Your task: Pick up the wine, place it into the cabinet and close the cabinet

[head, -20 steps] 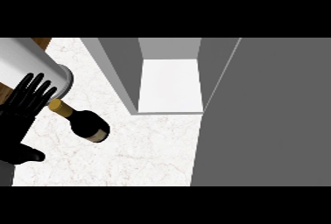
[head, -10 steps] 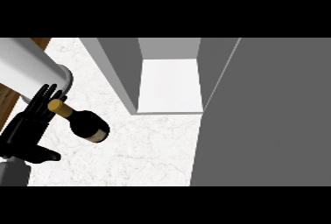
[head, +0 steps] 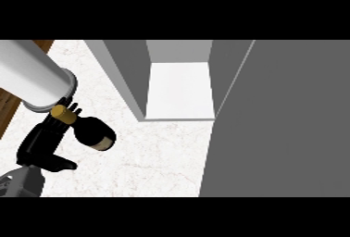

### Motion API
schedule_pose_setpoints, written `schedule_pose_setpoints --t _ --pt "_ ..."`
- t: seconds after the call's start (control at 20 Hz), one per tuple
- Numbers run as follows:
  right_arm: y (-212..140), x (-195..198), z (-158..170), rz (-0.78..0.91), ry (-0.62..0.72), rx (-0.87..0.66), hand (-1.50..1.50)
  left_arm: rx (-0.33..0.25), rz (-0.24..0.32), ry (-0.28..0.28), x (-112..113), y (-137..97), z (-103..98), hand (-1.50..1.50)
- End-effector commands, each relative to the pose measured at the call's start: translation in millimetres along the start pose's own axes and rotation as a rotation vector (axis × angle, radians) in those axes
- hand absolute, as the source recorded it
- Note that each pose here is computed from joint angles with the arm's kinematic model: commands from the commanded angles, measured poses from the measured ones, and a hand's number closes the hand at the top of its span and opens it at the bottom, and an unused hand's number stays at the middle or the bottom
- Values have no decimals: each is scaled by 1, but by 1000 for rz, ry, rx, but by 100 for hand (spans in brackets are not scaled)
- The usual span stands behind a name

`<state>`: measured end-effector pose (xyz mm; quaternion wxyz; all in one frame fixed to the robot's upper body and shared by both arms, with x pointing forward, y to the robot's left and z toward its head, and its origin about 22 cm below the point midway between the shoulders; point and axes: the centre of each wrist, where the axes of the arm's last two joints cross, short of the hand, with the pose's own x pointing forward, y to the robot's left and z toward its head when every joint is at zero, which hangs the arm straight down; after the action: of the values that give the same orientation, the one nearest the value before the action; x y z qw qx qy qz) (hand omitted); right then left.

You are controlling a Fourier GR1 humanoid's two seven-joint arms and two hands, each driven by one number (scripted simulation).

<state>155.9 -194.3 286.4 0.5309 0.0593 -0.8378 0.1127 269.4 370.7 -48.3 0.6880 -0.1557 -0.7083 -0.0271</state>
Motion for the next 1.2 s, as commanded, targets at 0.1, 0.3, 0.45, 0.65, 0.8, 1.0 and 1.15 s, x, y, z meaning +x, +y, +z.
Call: schedule_pose_setpoints --t 0.1,0.3,0.45,0.65,0.8,1.0,1.15 --pt "5 17 36 -33 -16 54 -150 22 3 35 -40 4 15 -150" --pt "-5 22 20 -30 -21 25 -150 14 23 48 -48 3 4 -150" --pt "0 22 26 -29 -14 76 -150 17 82 55 -41 16 -2 -150" --pt "-5 19 23 -17 -21 57 -150 26 110 59 -61 0 -1 -150" --pt "0 22 18 -51 -14 52 -150 -2 80 68 -50 15 -3 -150" --pt "-4 16 21 -51 -17 37 -150 -6 96 33 -71 -4 -2 -150" --pt "-1 16 17 -56 -14 57 -150 -19 85 29 -71 -3 -1 -150"
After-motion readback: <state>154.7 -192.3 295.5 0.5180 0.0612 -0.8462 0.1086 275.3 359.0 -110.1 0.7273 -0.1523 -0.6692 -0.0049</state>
